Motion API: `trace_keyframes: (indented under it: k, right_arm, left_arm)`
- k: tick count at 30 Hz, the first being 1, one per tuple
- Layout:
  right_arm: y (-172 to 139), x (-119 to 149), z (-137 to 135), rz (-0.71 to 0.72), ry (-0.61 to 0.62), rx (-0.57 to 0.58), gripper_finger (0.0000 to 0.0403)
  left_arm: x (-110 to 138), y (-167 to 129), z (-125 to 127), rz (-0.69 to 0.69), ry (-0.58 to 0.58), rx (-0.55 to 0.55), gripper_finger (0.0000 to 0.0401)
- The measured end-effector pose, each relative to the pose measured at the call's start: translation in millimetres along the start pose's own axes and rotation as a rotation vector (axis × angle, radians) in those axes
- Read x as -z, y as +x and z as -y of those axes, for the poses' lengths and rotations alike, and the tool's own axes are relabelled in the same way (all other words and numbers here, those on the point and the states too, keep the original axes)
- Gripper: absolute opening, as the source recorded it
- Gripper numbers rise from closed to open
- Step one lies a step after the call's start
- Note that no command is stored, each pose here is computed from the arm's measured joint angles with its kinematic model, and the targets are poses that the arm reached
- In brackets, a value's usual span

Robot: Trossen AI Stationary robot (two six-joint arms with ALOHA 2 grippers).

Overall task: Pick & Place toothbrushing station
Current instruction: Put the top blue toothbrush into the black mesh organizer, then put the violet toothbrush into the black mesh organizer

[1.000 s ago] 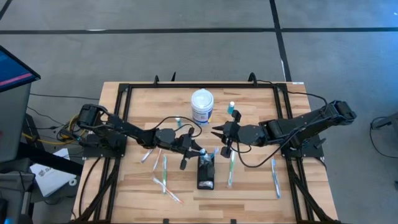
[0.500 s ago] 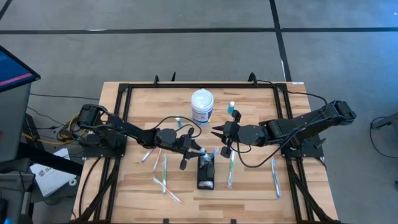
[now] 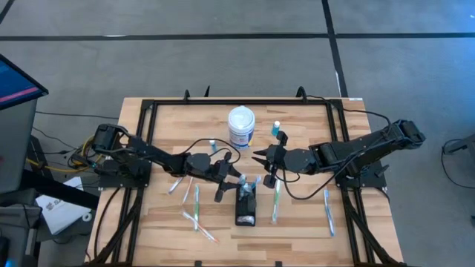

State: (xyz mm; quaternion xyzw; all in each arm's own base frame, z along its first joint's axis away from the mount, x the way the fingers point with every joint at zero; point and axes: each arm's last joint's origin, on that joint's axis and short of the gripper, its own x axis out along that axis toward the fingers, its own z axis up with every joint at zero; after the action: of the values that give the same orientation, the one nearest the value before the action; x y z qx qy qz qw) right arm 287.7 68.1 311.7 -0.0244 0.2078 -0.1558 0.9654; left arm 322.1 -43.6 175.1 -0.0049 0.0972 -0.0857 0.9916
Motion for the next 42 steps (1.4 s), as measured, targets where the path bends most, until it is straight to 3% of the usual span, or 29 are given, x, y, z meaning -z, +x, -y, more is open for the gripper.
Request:
trace_keyframes:
  k: [7,13,19,30,42]
  right_arm:
    - [0,0,0,0.000,0.000,0.000,0.0067]
    - [0,0,0,-0.001,-0.001,0.000,0.0067]
    - [0,0,0,-0.001,-0.001,0.000,0.0067]
    - [0,0,0,-0.001,-0.001,-0.001,0.0067]
    - [0,1,0,-0.007,-0.004,0.000,0.0067]
  left_arm:
    - [-5,-6,-7,-0.022,-0.010,-0.023,0.0166]
    - [-12,-32,-6,-0.013,-0.026,-0.024,0.0178]
    - [-7,-57,-4,-0.029,-0.153,-0.025,0.0173]
    - [0,-85,-5,-0.253,-0.354,-0.176,0.0153]
    - [26,-104,-5,-0.557,-0.566,-0.323,0.0140]
